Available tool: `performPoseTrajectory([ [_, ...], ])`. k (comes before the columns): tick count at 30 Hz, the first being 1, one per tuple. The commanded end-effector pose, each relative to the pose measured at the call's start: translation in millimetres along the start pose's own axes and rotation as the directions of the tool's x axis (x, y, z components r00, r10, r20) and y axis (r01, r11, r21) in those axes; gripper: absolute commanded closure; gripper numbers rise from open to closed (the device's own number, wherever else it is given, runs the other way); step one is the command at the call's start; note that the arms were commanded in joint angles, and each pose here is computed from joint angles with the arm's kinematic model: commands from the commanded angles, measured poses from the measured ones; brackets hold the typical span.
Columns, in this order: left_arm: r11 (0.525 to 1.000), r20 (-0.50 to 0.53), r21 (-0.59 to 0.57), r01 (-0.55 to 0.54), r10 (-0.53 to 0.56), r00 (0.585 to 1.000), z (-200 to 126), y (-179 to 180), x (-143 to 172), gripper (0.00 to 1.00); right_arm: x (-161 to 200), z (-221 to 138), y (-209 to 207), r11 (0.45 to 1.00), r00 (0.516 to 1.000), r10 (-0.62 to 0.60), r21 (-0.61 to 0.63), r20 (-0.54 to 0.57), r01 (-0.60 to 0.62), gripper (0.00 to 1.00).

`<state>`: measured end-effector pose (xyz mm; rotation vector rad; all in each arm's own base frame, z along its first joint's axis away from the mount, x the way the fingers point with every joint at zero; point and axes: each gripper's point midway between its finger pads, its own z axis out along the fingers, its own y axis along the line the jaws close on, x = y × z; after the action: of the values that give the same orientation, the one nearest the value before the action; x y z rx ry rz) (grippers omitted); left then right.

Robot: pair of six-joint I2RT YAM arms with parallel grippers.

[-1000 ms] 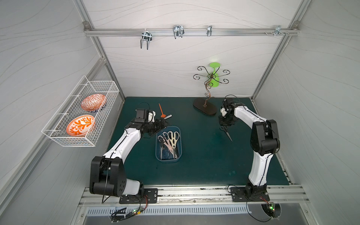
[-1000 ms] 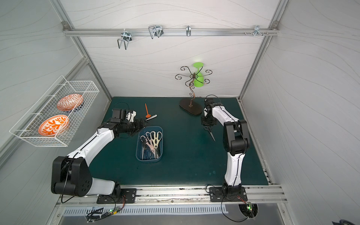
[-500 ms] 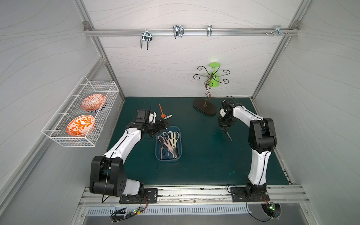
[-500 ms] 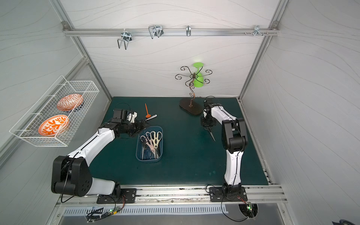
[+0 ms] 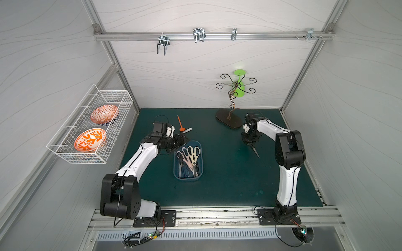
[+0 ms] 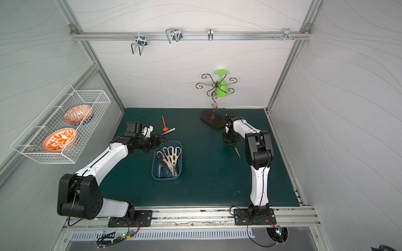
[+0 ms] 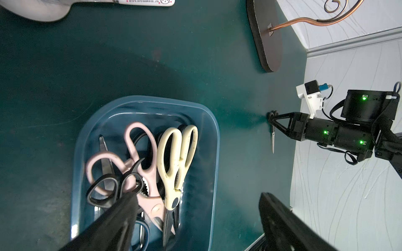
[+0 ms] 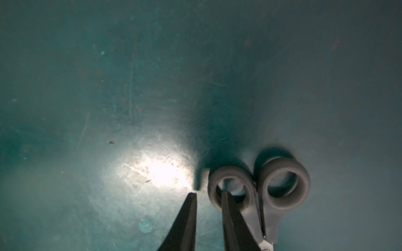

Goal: Put the scissors into the storage box
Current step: Pick up the scissors from the center of the board, then place the scissors in the storage box.

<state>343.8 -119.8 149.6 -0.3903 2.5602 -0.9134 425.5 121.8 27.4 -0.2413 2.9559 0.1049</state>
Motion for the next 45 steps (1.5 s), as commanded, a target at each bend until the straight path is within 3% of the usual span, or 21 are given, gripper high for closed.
performPoseTrajectory([
  [1,0.999,0.031,0.031,-0.03,0.029,0.999,-10,-15,-7,0.08,10,16,-2,0.999,0.999,-0.025,0.034,-0.047,0.027,0.76],
  [13,0.999,0.035,0.032,-0.027,0.026,0.999,-12,-16,-8,0.08,13,24,-9,0.991,0.995,-0.07,0.113,-0.075,0.078,0.79],
  [21,0.999,0.037,0.034,-0.026,0.024,0.999,-13,-17,-8,0.08,14,24,-2,0.992,0.994,-0.071,0.096,-0.083,0.079,0.97],
  [26,1.0,0.044,0.012,-0.012,0.011,0.999,-12,-12,-9,0.08,5,2,17,1.0,0.999,-0.024,0.002,-0.038,0.024,1.0],
  [33,0.998,0.076,-0.064,0.003,0.002,0.997,-14,2,-17,0.08,-16,-59,61,0.988,0.995,0.043,-0.152,0.09,-0.029,1.0],
  [41,0.987,0.176,-0.115,0.111,-0.089,0.98,-21,46,-39,0.08,-17,-122,152,0.884,0.98,0.139,-0.463,0.145,-0.057,1.0],
  [45,0.978,0.225,-0.128,0.168,-0.136,0.965,-26,69,-45,0.08,-5,-140,211,0.833,0.982,0.109,-0.554,0.152,-0.006,1.0],
])
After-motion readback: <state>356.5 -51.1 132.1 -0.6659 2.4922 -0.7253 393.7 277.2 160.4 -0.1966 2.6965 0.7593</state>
